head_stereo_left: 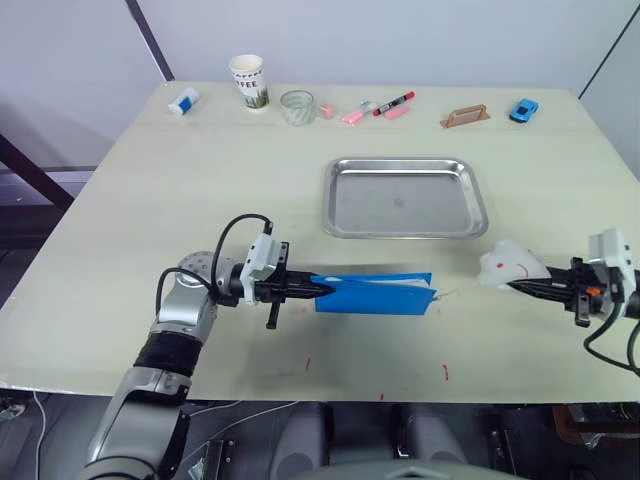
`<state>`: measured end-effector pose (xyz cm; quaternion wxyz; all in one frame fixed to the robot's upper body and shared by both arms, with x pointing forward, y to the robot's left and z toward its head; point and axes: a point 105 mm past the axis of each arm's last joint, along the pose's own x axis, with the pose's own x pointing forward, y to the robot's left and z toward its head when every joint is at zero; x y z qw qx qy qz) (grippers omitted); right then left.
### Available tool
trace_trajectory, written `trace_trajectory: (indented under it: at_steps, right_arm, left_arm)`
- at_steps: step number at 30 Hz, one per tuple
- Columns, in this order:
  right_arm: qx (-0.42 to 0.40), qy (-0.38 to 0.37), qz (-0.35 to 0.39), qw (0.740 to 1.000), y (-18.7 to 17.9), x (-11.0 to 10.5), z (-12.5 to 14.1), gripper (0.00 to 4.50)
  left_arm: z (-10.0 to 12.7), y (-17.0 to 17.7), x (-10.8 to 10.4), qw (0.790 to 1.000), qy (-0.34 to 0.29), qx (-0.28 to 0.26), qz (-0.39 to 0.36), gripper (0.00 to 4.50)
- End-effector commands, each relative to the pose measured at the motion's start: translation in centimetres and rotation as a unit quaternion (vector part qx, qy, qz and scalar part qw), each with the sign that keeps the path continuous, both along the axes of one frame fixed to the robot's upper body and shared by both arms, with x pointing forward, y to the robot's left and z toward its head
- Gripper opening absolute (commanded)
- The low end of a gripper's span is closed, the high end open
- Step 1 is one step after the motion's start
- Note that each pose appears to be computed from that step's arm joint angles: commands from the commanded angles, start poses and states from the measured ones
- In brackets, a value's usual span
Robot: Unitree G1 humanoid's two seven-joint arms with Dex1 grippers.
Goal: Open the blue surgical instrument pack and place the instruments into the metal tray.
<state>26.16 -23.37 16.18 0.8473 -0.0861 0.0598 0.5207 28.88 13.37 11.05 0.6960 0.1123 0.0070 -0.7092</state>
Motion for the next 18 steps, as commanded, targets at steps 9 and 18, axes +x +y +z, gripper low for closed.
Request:
trace_trajectory:
  at_steps: [9, 18]
  right_arm:
    - [0.126, -0.037, 0.004, 0.991, 2.6, 0.0, 6.3, 0.01]
    - [0.148, -0.034, 0.063, 0.986, 8.7, 0.2, 7.7, 0.01]
  left_arm:
    - [-1.1, 0.0, -0.4, 0.999, 0.005, 0.051, -0.011, 0.0]
    - [-1.4, -0.6, -0.5, 0.999, 0.004, 0.05, -0.016, 0.0]
